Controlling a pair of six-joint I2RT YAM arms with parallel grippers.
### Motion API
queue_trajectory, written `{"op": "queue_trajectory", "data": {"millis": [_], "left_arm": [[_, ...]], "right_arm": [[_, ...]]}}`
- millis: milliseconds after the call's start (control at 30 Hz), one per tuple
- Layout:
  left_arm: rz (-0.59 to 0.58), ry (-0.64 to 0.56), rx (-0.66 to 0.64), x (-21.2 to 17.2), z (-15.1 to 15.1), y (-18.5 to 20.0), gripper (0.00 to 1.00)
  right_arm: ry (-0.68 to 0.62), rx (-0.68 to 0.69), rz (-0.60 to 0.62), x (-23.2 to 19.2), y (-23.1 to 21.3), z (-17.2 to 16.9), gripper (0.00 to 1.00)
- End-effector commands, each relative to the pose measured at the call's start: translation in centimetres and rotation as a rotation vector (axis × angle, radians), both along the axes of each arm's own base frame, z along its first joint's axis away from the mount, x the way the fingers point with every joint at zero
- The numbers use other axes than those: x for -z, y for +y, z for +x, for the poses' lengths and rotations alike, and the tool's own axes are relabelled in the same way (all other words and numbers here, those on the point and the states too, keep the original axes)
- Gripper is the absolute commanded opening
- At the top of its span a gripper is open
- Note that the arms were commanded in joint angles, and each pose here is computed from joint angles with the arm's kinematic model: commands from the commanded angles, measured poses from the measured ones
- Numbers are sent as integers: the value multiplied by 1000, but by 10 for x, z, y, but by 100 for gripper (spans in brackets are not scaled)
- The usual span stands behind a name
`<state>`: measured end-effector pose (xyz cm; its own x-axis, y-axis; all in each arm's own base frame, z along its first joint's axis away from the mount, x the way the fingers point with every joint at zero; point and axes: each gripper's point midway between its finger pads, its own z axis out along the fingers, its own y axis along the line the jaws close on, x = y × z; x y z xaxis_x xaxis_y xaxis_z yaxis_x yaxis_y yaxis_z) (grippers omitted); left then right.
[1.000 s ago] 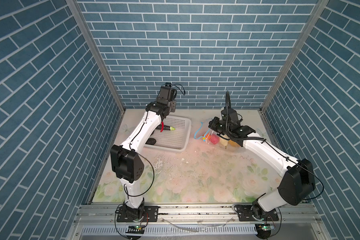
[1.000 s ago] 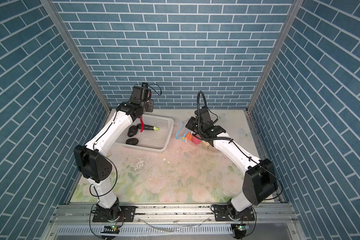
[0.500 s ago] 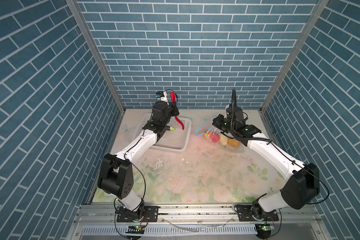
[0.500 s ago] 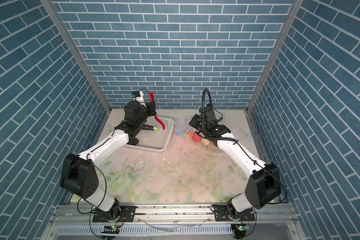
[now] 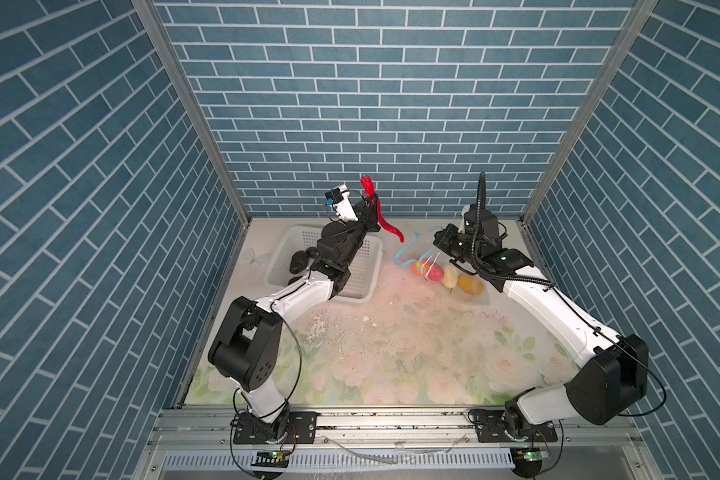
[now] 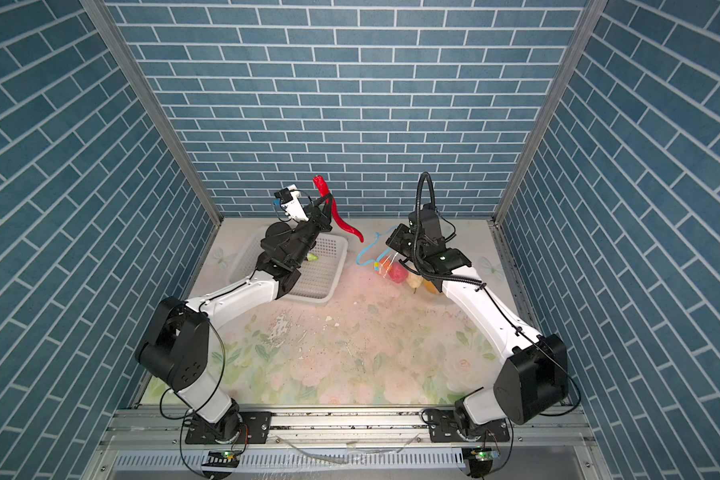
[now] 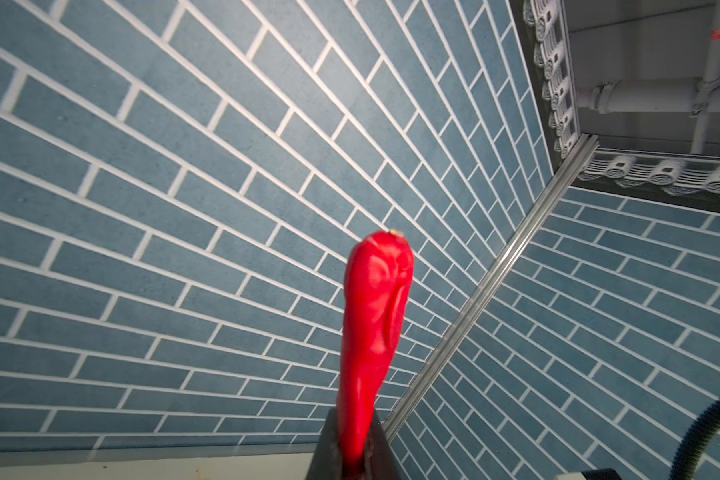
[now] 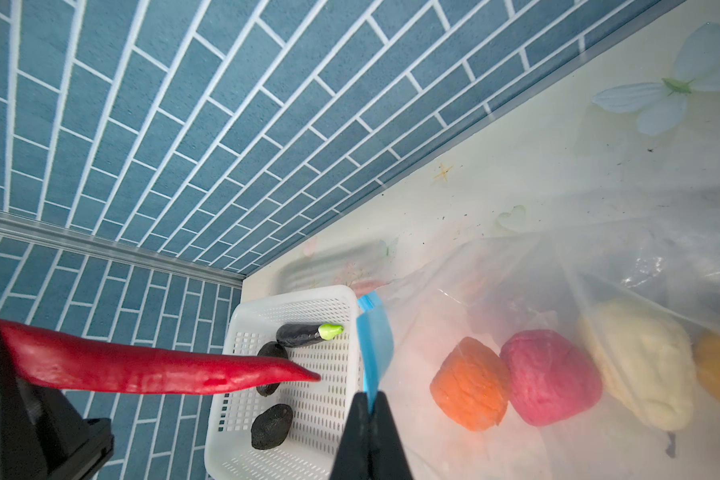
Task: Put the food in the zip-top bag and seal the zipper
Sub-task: 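Lift the red chili out of the basket with the left gripper, then carry the red chili to the bag mouth beside the right gripper and lower it in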
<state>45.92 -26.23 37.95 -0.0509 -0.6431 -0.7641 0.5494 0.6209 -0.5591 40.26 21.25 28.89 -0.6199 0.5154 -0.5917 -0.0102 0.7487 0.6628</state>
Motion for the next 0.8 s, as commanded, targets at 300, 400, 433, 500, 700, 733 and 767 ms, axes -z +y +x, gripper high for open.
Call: {"op": "queue_trajectory", "data": {"millis": [300,400,433,500,700,733,767], "left_arm": [[-6,-45,121,23,-25,-46,0],[-13,-51,150,27,-29,-58,0],[-18,-53,161,27,-29,-62,0],[-14,-51,185,29,-31,-72,0],[-1,-48,236,41,-38,-98,0],[-6,-47,240,43,-38,-100,0],[-11,-45,245,44,-38,-102,0]], "right_arm": [[-135,25,75,-58,-12,0,2],[-131,23,77,-57,-12,-2,2],[-132,24,77,-57,-13,-3,2],[-135,28,78,-58,-14,-4,2],[-141,29,81,-60,-16,-7,2],[-139,29,82,-59,-16,-7,2],[-141,31,82,-60,-16,-7,2]]}}
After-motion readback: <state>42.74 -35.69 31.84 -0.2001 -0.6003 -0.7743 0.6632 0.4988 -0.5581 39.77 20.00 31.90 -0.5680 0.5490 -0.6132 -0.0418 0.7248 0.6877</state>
